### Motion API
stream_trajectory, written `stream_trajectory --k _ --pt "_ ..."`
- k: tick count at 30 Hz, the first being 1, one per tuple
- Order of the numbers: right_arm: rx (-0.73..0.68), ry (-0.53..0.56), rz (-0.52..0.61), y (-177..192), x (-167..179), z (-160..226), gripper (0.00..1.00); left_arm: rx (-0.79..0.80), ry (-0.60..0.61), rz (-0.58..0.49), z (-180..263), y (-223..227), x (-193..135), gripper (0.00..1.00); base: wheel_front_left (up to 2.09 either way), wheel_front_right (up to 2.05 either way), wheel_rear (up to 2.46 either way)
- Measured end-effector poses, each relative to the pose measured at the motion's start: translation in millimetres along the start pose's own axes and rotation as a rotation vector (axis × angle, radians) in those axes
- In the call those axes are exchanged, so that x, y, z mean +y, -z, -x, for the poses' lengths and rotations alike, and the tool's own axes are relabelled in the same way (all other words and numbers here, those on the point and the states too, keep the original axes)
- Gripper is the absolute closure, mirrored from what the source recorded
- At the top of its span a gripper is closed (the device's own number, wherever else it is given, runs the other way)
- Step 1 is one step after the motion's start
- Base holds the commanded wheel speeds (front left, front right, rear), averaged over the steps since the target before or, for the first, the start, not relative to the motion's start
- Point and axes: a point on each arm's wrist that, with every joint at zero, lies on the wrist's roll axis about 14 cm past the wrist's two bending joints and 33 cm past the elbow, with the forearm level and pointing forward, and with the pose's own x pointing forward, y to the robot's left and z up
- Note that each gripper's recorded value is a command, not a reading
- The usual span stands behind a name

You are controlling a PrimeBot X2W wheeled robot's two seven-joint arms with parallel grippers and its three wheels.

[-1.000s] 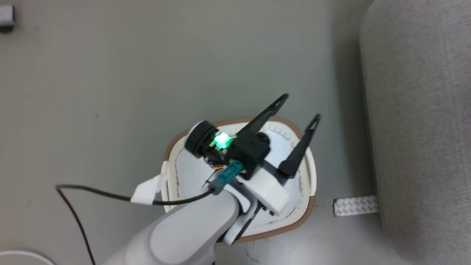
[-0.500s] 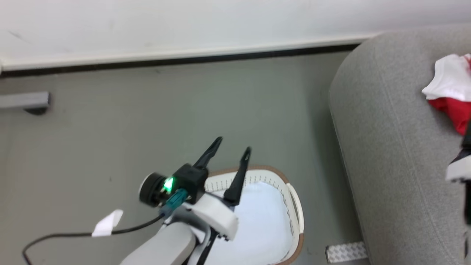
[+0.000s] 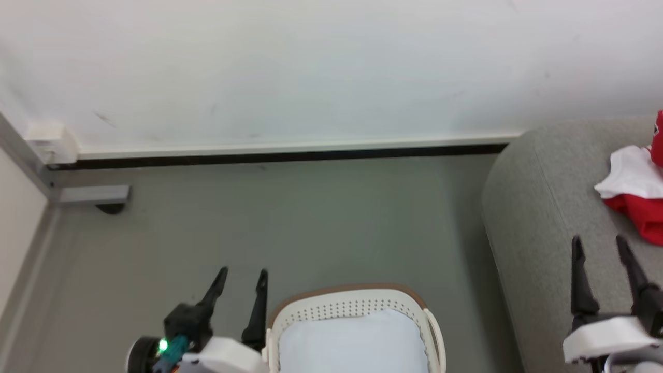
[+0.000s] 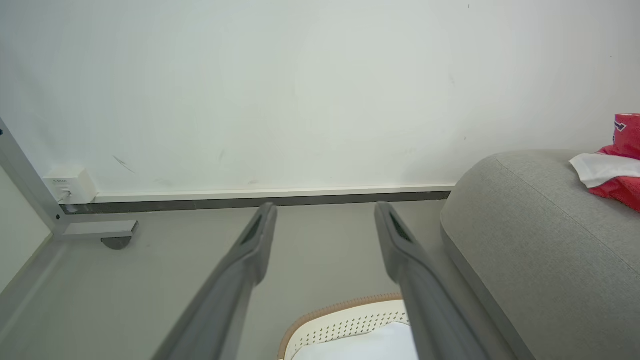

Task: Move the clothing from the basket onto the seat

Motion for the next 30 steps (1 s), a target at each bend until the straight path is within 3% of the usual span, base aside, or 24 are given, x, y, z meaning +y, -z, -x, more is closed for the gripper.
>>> stream_trajectory --k 11,30 --pt "0.024 -0.163 -0.041 9 56 30 0.0 0.013 -0.184 0.027 54 11 57 0.0 0.0 0.0 0.0" --pt "0.085 -0.199 -0.079 28 68 52 0.0 -0.003 -0.242 0.038 81 15 89 0.0 0.0 0.0 0.0"
